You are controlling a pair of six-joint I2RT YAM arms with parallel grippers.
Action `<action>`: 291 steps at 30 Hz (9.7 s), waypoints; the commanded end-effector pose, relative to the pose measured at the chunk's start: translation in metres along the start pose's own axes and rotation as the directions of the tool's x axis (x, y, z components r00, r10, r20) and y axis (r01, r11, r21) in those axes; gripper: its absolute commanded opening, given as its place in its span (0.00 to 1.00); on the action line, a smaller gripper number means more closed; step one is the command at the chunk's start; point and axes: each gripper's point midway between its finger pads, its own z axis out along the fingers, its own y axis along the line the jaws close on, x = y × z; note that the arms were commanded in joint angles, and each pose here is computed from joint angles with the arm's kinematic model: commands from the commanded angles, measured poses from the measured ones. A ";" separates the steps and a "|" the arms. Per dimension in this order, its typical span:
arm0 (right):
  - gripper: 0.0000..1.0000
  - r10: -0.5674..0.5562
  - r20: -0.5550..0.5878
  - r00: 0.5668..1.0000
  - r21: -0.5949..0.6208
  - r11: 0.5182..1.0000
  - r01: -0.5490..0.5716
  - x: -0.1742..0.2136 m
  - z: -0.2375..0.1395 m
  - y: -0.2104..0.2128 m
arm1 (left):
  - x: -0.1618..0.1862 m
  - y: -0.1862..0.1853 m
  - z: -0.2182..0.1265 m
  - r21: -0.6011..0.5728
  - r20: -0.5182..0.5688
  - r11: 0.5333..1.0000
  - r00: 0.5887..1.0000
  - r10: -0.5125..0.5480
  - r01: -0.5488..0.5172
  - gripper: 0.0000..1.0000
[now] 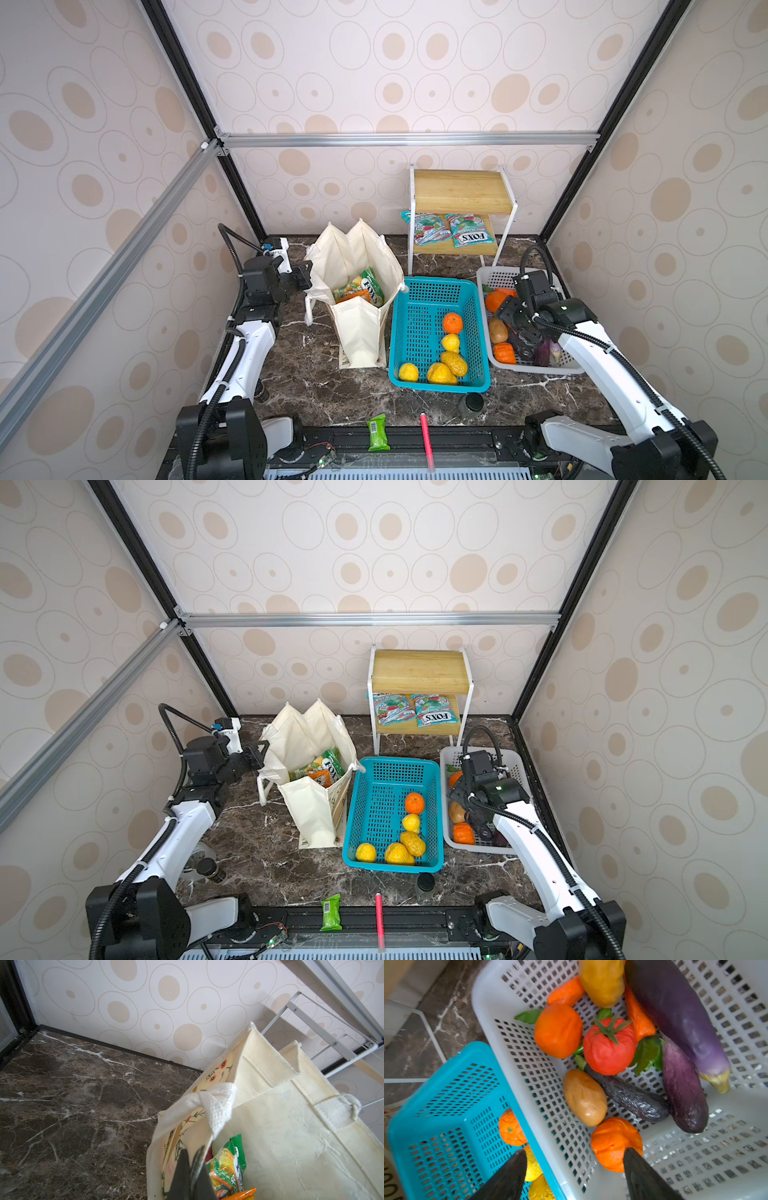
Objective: Place the food into the grocery bag and tie it
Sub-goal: 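Lower the right gripper into the white basket onto the brown potato, then close the right gripper on the brown potato and lift it, then carry the potato with the right gripper over the tote bag opening, then lower the potato into the tote bag and open the right gripper, then raise the right gripper out of the bag and move it to the white basket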
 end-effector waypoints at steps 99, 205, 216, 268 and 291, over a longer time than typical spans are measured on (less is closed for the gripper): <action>0.70 -0.036 -0.137 0.990 -0.016 0.999 0.034 0.018 0.124 -0.012 | 0.000 -0.006 0.000 0.037 -0.005 0.999 1.000 -0.006 0.006 0.00; 0.49 -0.855 0.100 0.509 -0.447 0.419 0.790 0.230 0.011 0.368 | 0.000 -0.014 -0.001 0.066 -0.010 0.998 1.000 -0.012 0.013 0.00; 0.51 -0.876 0.034 0.482 -0.336 0.444 0.831 0.235 0.052 0.348 | 0.000 -0.013 -0.001 0.062 -0.009 0.998 1.000 -0.011 0.011 0.00; 0.92 -0.327 0.623 0.710 -0.618 0.351 0.704 0.079 -0.229 0.320 | -0.012 -0.014 -0.013 0.033 0.053 0.999 0.998 0.027 -0.028 0.00; 0.80 -0.449 0.121 0.885 0.128 0.891 0.435 -0.028 0.008 0.045 | -0.015 -0.012 -0.015 0.016 0.061 0.999 0.998 0.032 -0.033 0.00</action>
